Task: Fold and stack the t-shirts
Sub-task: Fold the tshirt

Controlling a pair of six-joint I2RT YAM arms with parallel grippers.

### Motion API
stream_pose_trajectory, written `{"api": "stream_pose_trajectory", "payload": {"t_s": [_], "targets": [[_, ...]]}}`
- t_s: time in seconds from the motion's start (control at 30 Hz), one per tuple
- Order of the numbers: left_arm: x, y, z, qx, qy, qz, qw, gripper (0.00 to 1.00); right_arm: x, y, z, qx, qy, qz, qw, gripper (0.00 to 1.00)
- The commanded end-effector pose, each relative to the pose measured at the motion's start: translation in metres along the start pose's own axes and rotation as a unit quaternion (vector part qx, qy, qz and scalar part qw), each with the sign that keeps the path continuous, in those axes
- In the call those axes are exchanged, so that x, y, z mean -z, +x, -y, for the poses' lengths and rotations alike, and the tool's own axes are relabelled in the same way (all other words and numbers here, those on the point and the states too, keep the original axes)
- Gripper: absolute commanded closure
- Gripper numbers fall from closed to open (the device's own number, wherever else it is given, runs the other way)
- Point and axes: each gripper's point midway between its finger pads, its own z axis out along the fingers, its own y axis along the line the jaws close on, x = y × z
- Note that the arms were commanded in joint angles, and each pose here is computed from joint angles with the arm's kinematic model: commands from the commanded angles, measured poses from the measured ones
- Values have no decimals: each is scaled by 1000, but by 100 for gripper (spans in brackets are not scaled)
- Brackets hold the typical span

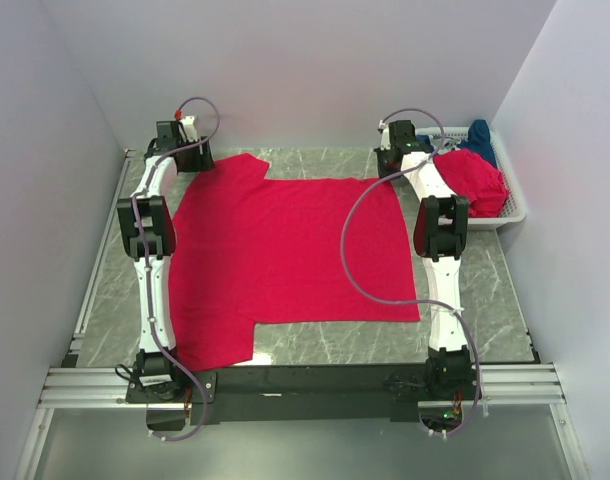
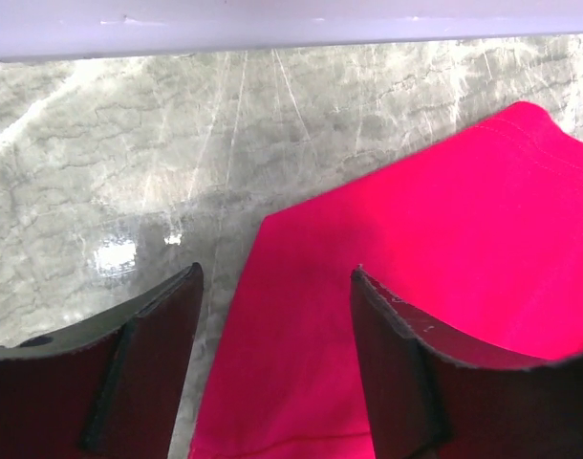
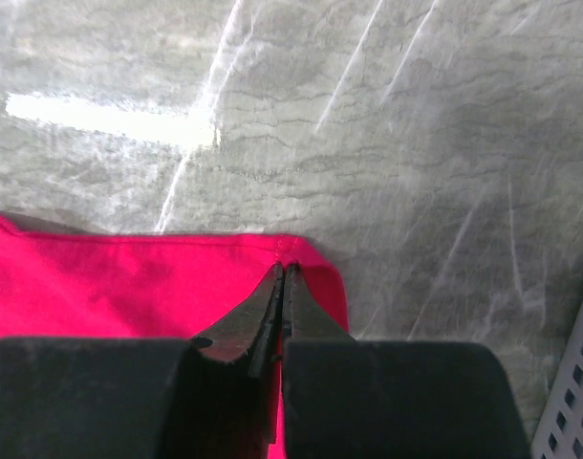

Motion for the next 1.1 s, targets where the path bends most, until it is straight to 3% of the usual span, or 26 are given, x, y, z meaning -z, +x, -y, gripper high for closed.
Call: {"api": "stream_pose_trajectory", "payload": {"t_s": [0.0,0.13,0.33,0.37,0.43,0.47,0.57,0.8,0.93,1.07], "targets": [[-4,-19,9,-7,9,27,1000,32,9,-16,-1,13,9,27,999,100],[-16,-2,11,-13,5,9,1000,33,17,-22,0,18,5,36,999,100],[-21,0,20,-23,12,9,1000,51,26,-30,-1,25,3,48,999,100],[-22,-2,18,-23,12,16,1000,63,28,-32,-1,25,3,51,998,100],[-20,-10,22,-26,14,27,999,72,29,-34,-1,26,4,54,998,100],[-19,-16,23,-25,15,35,999,83,32,-38,0,25,5,59,998,100],[-13,-27,25,-26,16,51,998,99,36,-43,1,25,8,68,997,100],[13,-62,29,-33,23,102,994,100,50,-51,3,28,11,84,996,100],[49,-100,34,-46,35,155,986,100,65,-60,5,26,6,101,995,100],[76,-105,40,-55,63,172,982,100,85,-71,7,25,1,119,993,100]]}}
